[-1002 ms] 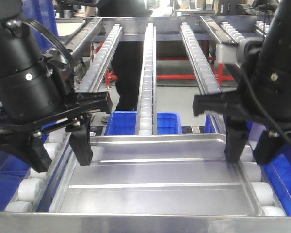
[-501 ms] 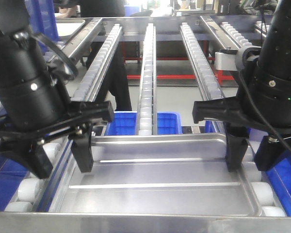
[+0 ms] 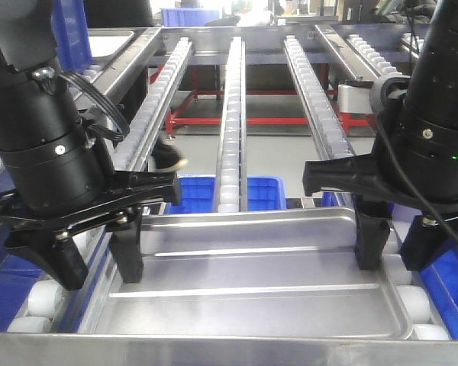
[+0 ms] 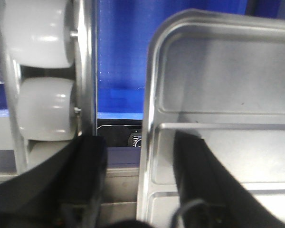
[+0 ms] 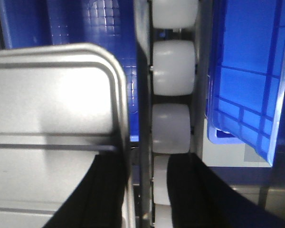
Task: Grab silver tray and stack on right shelf
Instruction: 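Close both grippers on the tray's opposite side rims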
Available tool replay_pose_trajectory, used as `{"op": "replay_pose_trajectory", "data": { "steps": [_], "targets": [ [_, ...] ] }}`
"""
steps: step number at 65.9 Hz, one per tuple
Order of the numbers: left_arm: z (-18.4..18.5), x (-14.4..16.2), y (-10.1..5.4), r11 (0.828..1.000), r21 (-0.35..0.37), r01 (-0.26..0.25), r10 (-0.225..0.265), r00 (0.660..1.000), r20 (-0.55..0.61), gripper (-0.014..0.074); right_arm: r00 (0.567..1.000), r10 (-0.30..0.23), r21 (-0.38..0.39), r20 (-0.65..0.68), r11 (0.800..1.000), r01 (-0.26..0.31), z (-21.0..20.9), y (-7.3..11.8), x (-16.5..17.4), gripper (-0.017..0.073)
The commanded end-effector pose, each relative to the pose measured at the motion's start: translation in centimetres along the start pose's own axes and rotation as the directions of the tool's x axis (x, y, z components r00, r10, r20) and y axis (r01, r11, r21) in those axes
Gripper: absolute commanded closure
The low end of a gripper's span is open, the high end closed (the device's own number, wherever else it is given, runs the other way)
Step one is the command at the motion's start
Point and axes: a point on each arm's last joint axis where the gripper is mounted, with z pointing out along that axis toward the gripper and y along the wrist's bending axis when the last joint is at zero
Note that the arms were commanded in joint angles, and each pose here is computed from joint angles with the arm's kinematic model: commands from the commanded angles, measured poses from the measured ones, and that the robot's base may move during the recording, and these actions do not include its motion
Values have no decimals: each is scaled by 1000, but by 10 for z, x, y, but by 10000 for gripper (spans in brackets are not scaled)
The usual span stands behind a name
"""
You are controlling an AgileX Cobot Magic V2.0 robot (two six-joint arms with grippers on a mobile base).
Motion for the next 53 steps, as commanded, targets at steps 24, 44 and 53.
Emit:
{"op": "replay_pose_trajectory", "data": {
  "steps": [24,44,53],
  "targets": [
    [-17,-6,-8,999,50,11,-14,998,57,556,998,-4,-51,68,999,8,-16,6,-10,445],
    [-17,-6,-8,999,50,11,-14,998,57,694,998,-4,-51,68,999,8,-16,6,-10,507],
    [-17,-6,-8,999,50,11,-14,998,57,694,998,-4,-51,68,999,8,-16,6,-10,507]
  ]
}}
